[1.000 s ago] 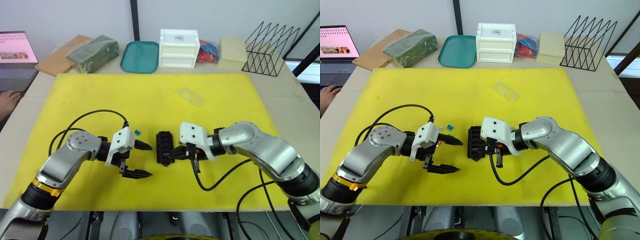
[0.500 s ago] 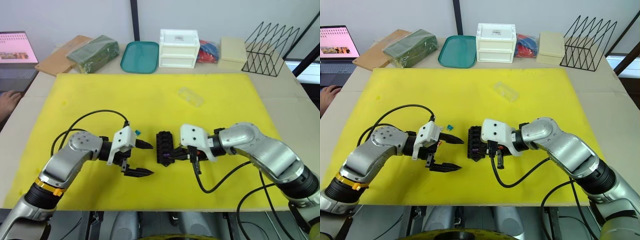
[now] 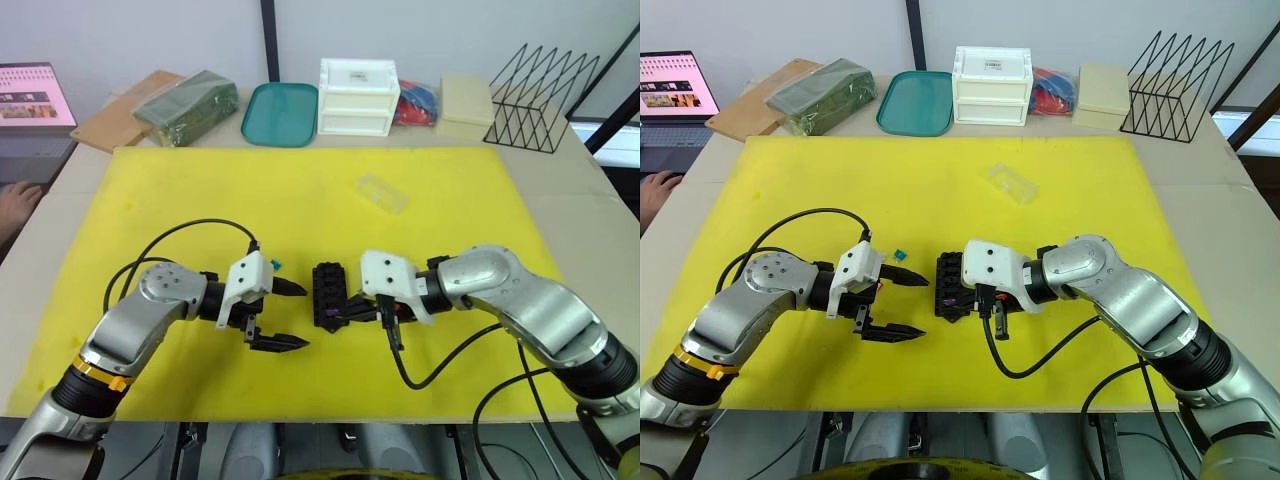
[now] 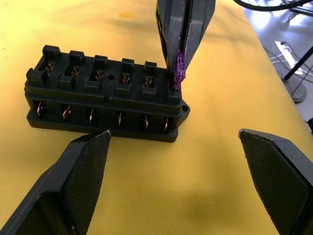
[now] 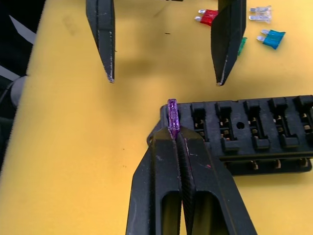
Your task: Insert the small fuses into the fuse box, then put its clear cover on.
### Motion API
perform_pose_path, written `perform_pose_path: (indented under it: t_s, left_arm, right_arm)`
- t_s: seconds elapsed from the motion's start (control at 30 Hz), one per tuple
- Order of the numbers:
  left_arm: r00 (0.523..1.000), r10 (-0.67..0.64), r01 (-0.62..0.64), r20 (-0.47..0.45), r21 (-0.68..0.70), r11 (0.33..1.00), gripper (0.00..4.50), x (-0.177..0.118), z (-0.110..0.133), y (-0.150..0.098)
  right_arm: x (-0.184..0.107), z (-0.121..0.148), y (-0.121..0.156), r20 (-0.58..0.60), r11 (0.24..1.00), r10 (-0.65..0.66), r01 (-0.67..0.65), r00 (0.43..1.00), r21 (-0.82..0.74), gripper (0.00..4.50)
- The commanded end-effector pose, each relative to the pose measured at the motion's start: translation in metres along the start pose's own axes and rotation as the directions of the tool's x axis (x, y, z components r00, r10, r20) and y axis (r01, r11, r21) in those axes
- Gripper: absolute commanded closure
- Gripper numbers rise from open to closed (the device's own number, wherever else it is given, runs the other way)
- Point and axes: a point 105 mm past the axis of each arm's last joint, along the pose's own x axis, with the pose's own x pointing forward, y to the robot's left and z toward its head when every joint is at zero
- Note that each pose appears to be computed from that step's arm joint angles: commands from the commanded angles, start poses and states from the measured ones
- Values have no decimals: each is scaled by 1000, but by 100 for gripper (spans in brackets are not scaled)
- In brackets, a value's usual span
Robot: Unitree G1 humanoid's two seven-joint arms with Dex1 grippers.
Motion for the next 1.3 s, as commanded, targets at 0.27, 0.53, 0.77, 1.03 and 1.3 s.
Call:
perform_pose_path:
  t_s: [0.27,0.53,0.77,1.03,1.3]
  left_arm:
    - [1000,3,-4,15,33,999,2,-1,7,0]
    - [1000,3,-3,13,33,999,2,-1,8,0]
    - [1000,4,-4,15,31,1000,2,0,8,-1]
    - [1000,4,-5,15,30,1000,2,0,8,0]
    - [1000,5,-5,15,31,999,0,1,8,0]
  right_arm:
    - [-2,5,2,11,1000,-2,2,1000,-26,450]
    - [0,5,3,11,999,2,-2,1000,-33,450]
    - [1,1,4,-13,999,-1,1,1000,-54,450]
    - [1,1,5,-16,997,-1,0,1000,-76,450]
    - [1,2,5,-15,996,9,-11,1000,-93,427]
